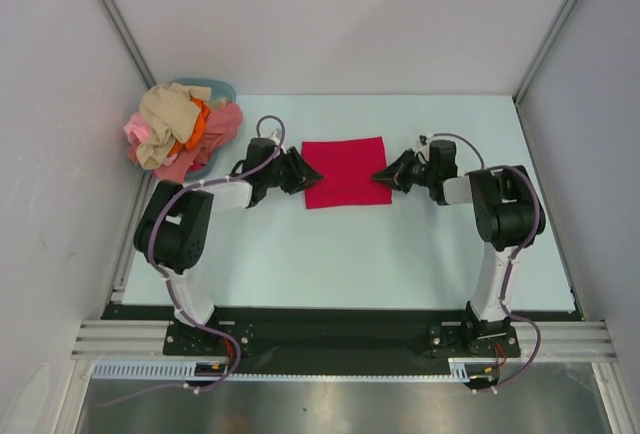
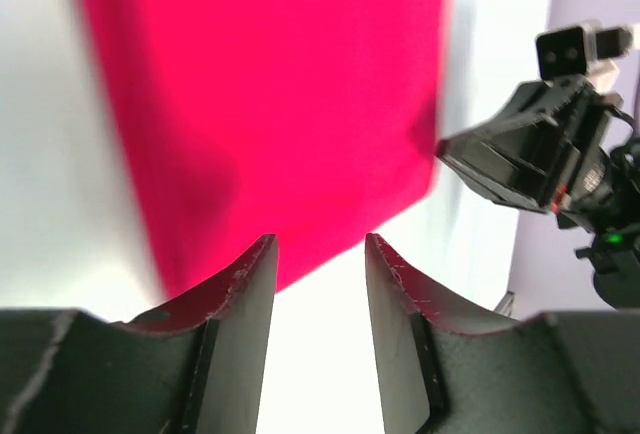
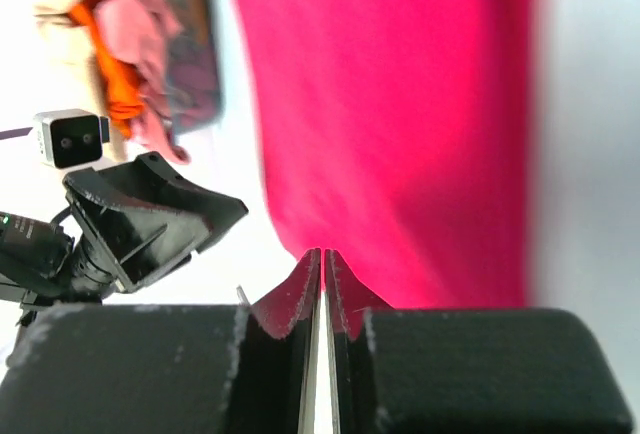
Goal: Fold and stack the t-shirts
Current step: Fold the tshirt
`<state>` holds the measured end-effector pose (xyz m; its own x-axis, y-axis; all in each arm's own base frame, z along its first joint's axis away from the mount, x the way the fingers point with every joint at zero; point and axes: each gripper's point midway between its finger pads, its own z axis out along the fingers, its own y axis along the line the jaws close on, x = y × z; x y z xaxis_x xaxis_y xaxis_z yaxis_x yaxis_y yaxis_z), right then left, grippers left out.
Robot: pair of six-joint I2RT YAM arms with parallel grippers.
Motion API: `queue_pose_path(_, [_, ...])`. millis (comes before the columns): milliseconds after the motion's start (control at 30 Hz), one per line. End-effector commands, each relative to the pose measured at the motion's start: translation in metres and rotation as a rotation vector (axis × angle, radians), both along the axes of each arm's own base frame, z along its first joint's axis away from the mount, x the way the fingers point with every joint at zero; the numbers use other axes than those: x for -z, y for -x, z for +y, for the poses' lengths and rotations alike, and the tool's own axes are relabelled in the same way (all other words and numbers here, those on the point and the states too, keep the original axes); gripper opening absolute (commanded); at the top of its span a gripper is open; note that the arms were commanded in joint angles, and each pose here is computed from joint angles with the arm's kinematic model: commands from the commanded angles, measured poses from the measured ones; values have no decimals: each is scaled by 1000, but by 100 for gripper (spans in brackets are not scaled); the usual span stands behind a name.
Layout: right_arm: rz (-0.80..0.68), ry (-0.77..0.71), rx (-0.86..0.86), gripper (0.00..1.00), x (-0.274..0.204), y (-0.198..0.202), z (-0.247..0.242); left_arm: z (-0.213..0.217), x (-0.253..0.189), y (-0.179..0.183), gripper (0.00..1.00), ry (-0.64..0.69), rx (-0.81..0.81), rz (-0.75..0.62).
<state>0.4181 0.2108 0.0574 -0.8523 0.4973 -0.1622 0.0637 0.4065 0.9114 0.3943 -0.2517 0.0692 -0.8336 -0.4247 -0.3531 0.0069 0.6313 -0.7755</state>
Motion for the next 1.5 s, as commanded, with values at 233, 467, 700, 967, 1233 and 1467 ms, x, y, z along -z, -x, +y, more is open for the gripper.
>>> queue_pose_path(233, [-51,-27,11,9,3,-30,15,-90,-2,8,44,172,196,-43])
queue_pose_path(467, [35,-13,58,9,51,-10,-15,-65,47,15,43,127,149,48])
queue_pose_path(700, [-44,-32,71,9,7,-28,-31,-14,-13,-7,47,85,89,-88])
queue_pose_path(967, [-128,-121,30,11,-28,-67,8,-17,-17,-49,50,209,84,-122])
queue_pose_path(1233, [-123,-106,47,11,-3,-130,21,-3,24,-91,50,228,-21,-53])
queue_pose_path(1467, [-117,-28,135,11,24,-175,-9,24,18,-128,50,218,-127,-59])
